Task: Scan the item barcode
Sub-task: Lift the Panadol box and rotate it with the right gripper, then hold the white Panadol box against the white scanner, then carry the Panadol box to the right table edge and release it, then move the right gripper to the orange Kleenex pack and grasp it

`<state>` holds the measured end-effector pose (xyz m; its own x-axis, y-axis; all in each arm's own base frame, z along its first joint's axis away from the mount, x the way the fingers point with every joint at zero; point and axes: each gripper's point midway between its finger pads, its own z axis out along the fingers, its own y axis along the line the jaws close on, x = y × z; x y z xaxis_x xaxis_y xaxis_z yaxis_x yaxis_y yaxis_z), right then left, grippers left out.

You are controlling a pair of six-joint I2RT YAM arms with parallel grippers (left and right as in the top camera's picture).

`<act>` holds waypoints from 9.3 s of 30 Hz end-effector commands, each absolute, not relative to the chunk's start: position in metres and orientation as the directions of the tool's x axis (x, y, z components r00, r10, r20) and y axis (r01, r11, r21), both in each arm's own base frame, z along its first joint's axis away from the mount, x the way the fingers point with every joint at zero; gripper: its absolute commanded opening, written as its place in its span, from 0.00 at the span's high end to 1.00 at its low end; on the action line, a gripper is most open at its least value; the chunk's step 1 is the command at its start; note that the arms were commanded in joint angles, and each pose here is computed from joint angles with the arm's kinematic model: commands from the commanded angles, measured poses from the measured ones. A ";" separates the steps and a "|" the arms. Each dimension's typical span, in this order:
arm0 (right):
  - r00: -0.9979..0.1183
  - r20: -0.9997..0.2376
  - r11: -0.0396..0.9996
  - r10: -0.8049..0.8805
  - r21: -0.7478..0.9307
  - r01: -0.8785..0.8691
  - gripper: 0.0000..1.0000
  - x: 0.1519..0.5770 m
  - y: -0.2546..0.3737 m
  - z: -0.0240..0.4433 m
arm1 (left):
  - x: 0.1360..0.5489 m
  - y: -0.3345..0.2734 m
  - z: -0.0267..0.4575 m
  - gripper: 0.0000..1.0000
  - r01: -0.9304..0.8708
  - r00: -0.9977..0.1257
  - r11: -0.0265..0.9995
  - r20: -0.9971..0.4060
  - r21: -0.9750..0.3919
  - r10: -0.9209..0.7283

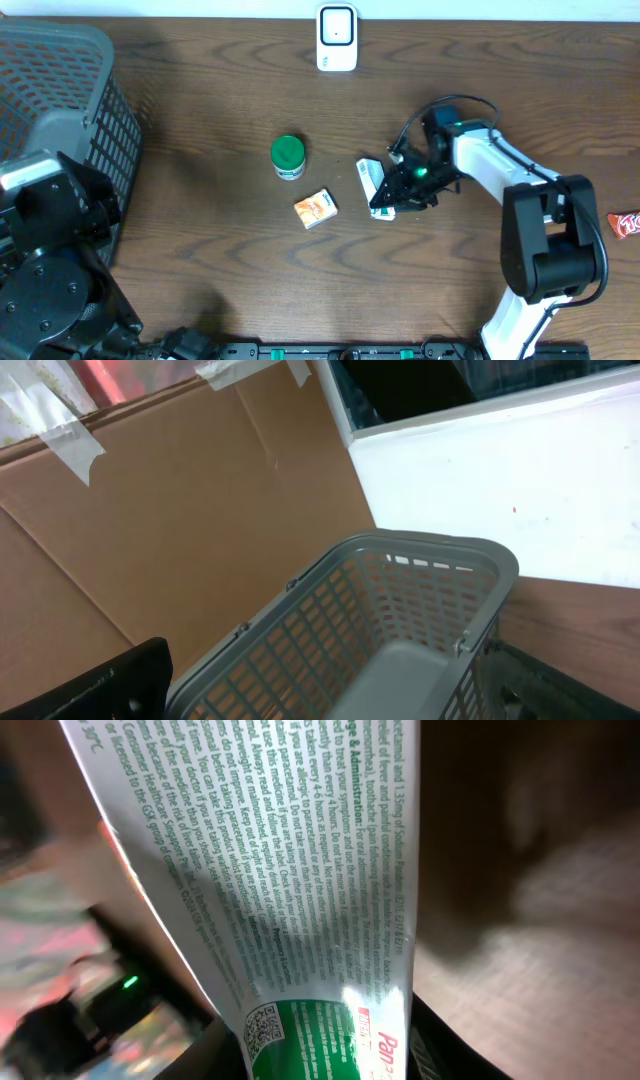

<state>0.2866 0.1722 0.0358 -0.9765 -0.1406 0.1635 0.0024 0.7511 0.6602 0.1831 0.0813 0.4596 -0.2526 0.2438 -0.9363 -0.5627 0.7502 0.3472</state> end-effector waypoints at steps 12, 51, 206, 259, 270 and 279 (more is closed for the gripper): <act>-0.954 0.052 0.373 -0.294 0.925 -0.065 0.75 0.251 0.189 0.109 | 0.181 0.084 0.460 0.02 -0.576 -0.245 0.746 -0.941 0.334 0.232; -0.957 -0.178 0.433 -0.231 0.862 -0.265 0.75 0.315 0.208 0.087 | 0.181 0.084 0.460 0.02 -0.576 -0.245 0.746 -0.941 0.334 0.232; -0.790 -0.219 0.666 0.573 -0.436 0.605 0.73 0.379 -0.278 0.079 | 0.181 0.084 0.460 0.02 -0.576 -0.245 0.746 -0.941 0.334 0.232; -0.896 -0.120 0.847 -0.427 0.294 -0.443 0.01 0.333 0.242 0.127 | 0.181 0.084 0.460 0.02 -0.576 -0.245 0.746 -0.941 0.334 0.232; -0.816 -0.137 0.812 -0.561 0.100 -0.575 0.01 0.286 0.276 0.027 | 0.181 0.084 0.460 0.02 -0.576 -0.245 0.746 -0.941 0.334 0.232; -0.786 -0.166 0.796 -0.595 0.017 -0.606 0.01 0.273 0.274 -0.007 | 0.181 0.084 0.460 0.02 -0.576 -0.245 0.746 -0.941 0.334 0.232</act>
